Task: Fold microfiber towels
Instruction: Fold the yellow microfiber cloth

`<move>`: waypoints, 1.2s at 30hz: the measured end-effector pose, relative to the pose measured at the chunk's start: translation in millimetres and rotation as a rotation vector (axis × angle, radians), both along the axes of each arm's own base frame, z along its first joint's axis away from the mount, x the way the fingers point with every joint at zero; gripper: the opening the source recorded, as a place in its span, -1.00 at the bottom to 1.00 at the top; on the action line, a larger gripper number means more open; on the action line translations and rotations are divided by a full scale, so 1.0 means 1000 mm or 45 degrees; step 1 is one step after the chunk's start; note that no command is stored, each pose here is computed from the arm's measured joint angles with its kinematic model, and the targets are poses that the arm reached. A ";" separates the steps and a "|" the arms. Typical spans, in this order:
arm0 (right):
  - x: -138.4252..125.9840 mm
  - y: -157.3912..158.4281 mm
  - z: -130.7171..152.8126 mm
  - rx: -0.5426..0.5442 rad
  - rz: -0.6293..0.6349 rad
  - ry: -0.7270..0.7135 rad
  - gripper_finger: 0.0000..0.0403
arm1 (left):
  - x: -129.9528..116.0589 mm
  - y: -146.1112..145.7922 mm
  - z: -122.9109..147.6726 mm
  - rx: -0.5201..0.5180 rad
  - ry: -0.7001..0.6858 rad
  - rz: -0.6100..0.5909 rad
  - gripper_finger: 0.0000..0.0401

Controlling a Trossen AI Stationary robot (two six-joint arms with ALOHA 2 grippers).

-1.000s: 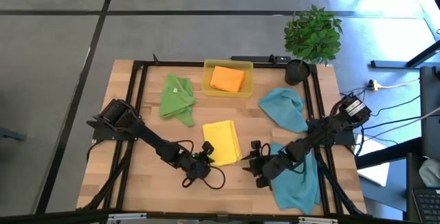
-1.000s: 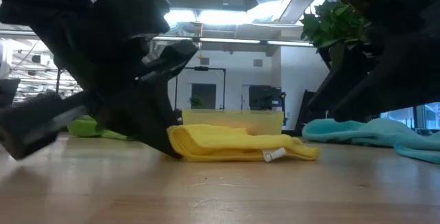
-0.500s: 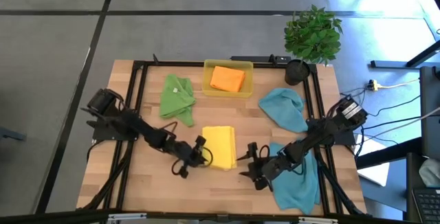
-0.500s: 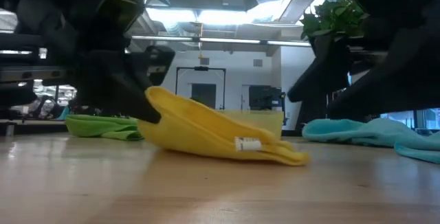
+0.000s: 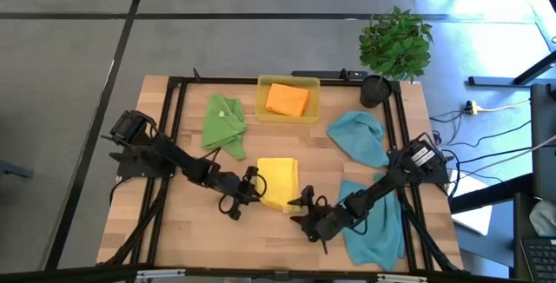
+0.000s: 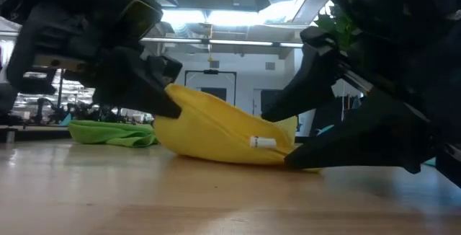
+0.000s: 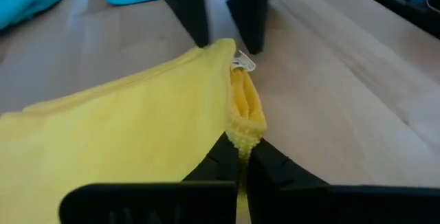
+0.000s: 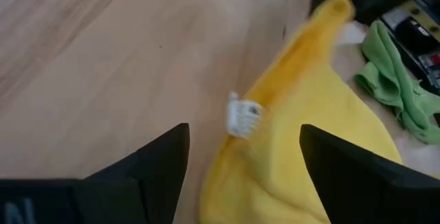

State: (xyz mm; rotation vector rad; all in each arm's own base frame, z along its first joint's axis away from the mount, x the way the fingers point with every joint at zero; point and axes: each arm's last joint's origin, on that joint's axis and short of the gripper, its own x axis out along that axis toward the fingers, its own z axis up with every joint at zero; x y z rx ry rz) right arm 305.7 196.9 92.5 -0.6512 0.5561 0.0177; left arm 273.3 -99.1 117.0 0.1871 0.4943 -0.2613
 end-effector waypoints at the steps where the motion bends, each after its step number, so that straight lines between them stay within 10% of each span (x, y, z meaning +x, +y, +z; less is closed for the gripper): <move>1: 0.001 0.001 0.000 -0.010 -0.006 0.010 0.37 | 0.000 0.001 0.000 -0.012 0.000 0.010 -1.00; 19: -0.002 -0.003 -0.001 -0.132 -0.253 0.000 0.36 | 0.003 0.003 0.004 -0.099 -0.026 0.060 -1.00; 36: -0.006 -0.002 -0.004 -0.170 -0.214 0.058 -0.12 | 0.003 0.002 0.003 -0.126 -0.010 0.040 -1.00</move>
